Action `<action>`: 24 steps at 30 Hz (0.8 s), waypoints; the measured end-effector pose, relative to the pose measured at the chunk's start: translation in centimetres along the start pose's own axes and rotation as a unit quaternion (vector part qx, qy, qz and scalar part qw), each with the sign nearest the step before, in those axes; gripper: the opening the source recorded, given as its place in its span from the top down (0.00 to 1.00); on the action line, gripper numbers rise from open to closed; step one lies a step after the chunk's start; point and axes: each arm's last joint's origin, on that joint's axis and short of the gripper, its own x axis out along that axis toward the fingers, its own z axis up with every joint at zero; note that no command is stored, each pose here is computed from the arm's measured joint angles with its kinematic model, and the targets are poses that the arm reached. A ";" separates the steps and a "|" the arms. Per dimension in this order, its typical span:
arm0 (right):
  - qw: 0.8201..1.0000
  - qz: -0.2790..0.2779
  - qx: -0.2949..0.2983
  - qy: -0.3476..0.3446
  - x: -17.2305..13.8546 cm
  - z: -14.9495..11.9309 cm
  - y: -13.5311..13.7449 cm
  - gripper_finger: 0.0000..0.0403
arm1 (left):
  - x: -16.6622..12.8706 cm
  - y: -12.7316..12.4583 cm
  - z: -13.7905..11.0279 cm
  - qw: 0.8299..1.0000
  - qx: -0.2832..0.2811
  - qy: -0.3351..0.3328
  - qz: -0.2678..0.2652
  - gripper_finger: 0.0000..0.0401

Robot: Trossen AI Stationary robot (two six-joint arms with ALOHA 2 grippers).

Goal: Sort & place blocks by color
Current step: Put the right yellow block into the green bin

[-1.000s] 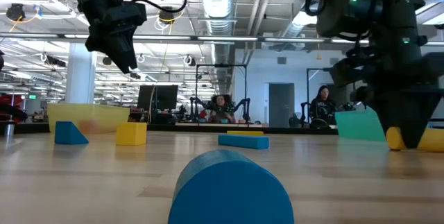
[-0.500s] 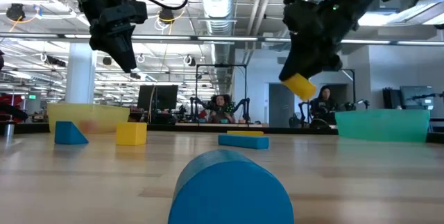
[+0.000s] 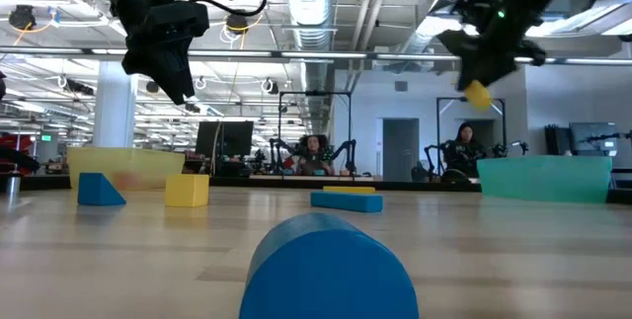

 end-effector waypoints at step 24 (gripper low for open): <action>0.981 -0.153 0.084 0.088 5.1 -6.8 -6.5 0.47 | -0.1 -0.7 0.8 0.997 -0.044 -0.035 -0.050 0.47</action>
